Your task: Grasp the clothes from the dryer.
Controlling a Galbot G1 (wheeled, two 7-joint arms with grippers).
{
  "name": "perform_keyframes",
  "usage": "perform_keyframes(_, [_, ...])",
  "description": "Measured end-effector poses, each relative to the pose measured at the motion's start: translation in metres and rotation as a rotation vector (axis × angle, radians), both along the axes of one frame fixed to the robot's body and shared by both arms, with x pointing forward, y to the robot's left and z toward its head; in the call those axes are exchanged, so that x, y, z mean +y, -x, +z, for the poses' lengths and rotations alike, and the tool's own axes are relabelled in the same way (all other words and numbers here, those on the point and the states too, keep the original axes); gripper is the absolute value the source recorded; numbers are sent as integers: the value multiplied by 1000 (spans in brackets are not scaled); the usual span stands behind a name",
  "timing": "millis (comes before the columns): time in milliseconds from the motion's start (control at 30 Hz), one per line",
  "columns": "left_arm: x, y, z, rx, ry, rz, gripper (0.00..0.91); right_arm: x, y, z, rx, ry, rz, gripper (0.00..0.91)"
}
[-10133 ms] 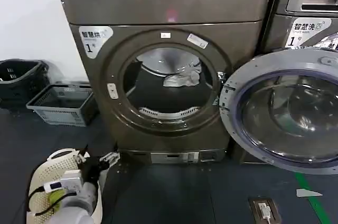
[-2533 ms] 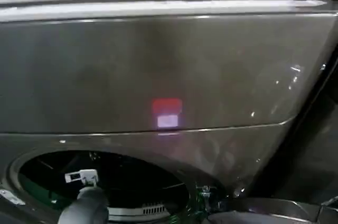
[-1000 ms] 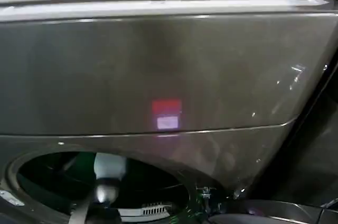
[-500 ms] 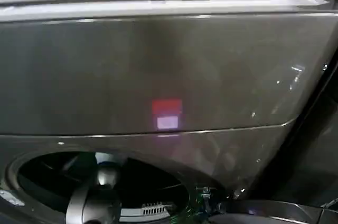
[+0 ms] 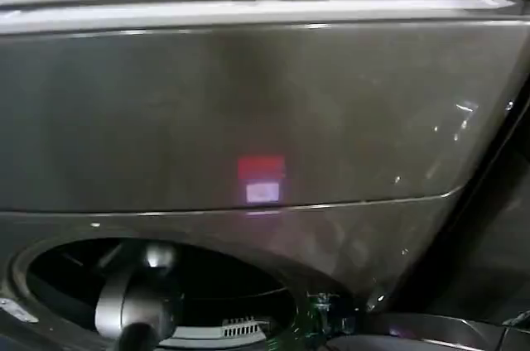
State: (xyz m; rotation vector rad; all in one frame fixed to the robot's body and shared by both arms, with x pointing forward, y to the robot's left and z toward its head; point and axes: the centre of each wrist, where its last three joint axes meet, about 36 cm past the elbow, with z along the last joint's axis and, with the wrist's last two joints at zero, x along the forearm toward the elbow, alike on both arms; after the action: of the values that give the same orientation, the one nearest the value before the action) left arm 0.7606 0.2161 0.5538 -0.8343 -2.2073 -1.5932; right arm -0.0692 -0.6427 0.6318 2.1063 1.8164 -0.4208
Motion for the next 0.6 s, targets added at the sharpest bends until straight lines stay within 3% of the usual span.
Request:
perform_keyframes(367, [23, -5, 19, 181, -90, -89, 907, 0, -2, 4, 16, 15, 14, 907])
perform_keyframes(600, [34, -8, 19, 246, -72, -153, 907, 1, -4, -1, 25, 16, 22, 907])
